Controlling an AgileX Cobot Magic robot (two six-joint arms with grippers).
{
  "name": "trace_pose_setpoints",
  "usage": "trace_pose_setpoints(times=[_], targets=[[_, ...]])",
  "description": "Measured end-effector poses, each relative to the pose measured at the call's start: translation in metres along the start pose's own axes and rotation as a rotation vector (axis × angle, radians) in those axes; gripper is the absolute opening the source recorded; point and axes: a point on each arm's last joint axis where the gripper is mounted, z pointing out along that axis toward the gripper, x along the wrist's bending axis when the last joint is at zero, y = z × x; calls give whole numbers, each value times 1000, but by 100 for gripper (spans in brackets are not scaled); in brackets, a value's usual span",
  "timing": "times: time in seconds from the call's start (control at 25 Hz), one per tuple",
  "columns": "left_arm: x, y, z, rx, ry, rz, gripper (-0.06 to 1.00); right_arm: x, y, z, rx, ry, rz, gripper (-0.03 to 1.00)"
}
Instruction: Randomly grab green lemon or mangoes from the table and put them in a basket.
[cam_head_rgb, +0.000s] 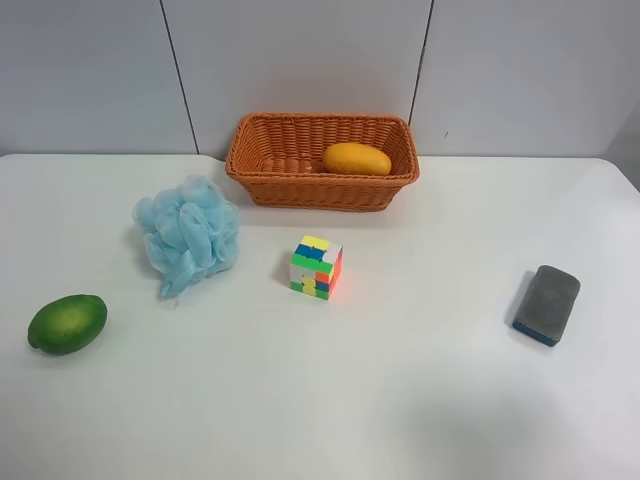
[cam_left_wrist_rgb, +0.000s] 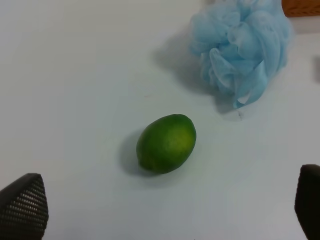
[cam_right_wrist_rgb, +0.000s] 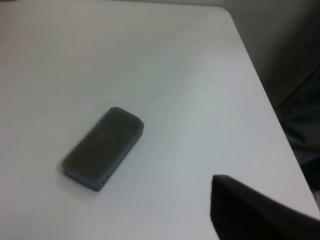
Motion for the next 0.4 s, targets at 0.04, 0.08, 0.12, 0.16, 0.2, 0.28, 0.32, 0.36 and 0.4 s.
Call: trace_pose_setpoints(times=[0.04, 0.08, 0.12, 0.16, 0.2, 0.28, 0.32, 0.36, 0.4], targets=[[0, 0, 0, 0, 0, 0, 99, 0, 0, 0, 0, 0, 0, 99], [0, 0, 0, 0, 0, 0, 99, 0, 0, 0, 0, 0, 0, 99], [0, 0, 0, 0, 0, 0, 99, 0, 0, 0, 0, 0, 0, 99], [0, 0, 0, 0, 0, 0, 99, 0, 0, 0, 0, 0, 0, 99], [0, 0, 0, 0, 0, 0, 99, 0, 0, 0, 0, 0, 0, 99], [0, 0, 0, 0, 0, 0, 99, 0, 0, 0, 0, 0, 0, 99], [0, 0, 0, 0, 0, 0, 99, 0, 0, 0, 0, 0, 0, 99], [0, 0, 0, 0, 0, 0, 99, 0, 0, 0, 0, 0, 0, 99], [0, 0, 0, 0, 0, 0, 99, 0, 0, 0, 0, 0, 0, 99]])
